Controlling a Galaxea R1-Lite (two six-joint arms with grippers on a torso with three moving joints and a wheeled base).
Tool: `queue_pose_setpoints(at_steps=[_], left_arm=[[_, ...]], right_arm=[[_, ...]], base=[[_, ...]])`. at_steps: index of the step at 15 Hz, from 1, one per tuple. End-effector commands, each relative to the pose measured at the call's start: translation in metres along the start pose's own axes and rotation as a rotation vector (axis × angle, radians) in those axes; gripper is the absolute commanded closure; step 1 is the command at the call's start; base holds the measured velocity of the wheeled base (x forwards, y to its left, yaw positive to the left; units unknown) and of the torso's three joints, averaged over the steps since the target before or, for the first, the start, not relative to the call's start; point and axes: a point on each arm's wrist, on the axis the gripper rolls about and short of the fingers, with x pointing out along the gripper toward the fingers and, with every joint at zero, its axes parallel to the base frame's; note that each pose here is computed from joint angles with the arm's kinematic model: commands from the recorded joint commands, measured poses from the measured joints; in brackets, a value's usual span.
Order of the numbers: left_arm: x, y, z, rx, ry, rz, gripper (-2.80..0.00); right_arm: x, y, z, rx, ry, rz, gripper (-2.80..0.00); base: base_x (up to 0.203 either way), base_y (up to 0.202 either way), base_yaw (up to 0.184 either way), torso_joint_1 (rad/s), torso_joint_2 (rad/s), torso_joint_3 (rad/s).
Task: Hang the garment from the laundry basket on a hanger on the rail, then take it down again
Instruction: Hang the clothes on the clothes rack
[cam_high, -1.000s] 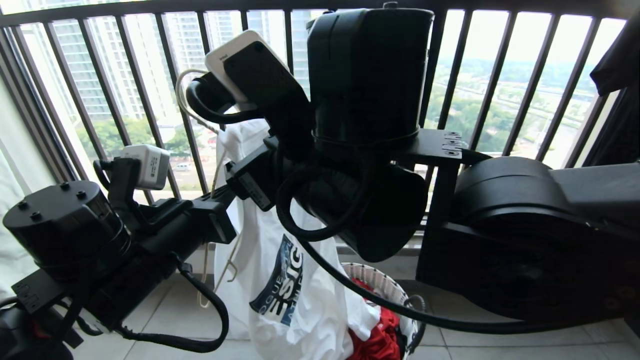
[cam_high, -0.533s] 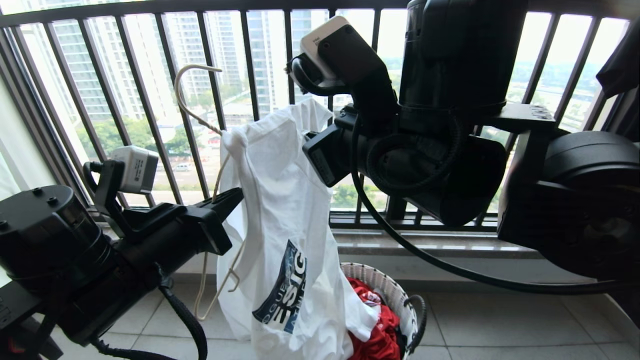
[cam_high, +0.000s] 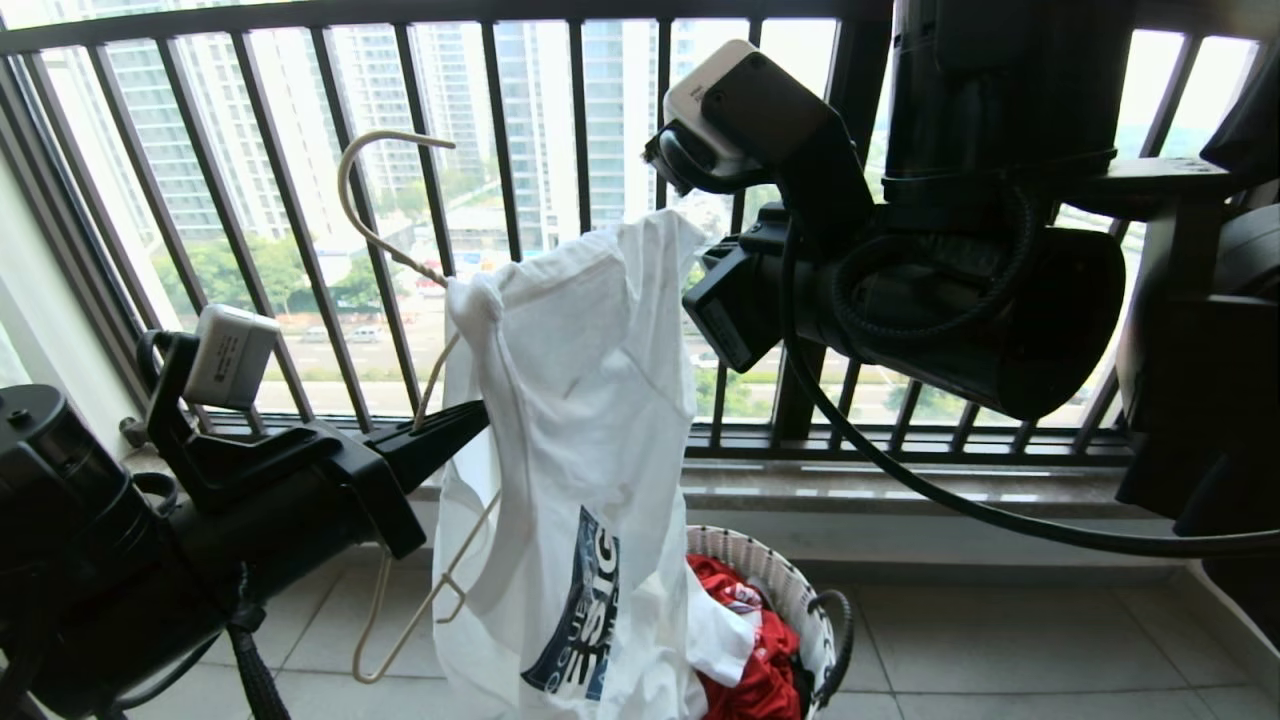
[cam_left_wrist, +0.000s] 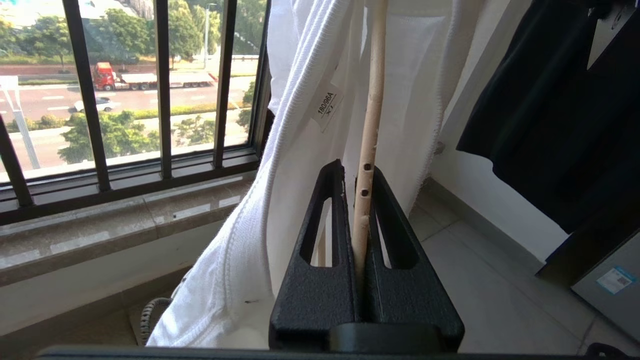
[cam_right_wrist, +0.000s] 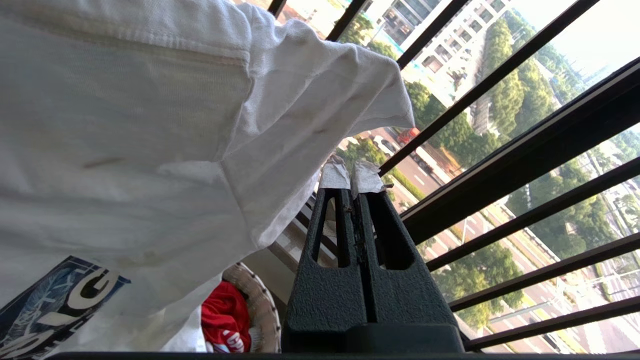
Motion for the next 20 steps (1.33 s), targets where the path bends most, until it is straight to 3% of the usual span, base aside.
queue_pose_setpoints(at_steps=[1,5,11,12,15,20], left_arm=[[-0.001,0.001,-0.002,-0.013,0.053,-0.036,0.00],[0.003,0.009,-0.004,-0.022,0.100,-0.090,0.00],[0.003,0.009,-0.006,-0.029,0.133,-0.174,0.00],[0.003,0.009,-0.007,-0.031,0.137,-0.175,0.00],[0.000,0.008,-0.006,-0.042,0.166,-0.196,0.00],[-0.007,0.002,-0.001,-0.043,0.171,-0.225,0.00]], right_arm=[[-0.009,-0.012,0.002,-0.011,0.012,0.001,0.00],[-0.015,-0.016,0.003,-0.034,0.042,0.035,0.00],[-0.024,-0.027,0.005,-0.122,0.124,0.159,0.00],[-0.023,-0.030,0.006,-0.138,0.134,0.169,-2.80],[-0.015,-0.029,0.006,-0.173,0.172,0.200,-2.80],[-0.004,-0.031,-0.004,-0.266,0.214,0.385,-2.80]], base=[[0.000,0.000,0.000,0.000,0.00,0.000],[0.000,0.000,0.000,0.000,0.00,0.000],[0.000,0.000,0.000,0.000,0.00,0.000],[0.000,0.000,0.000,0.000,0.00,0.000],[0.000,0.000,0.000,0.000,0.00,0.000],[0.000,0.000,0.000,0.000,0.00,0.000]])
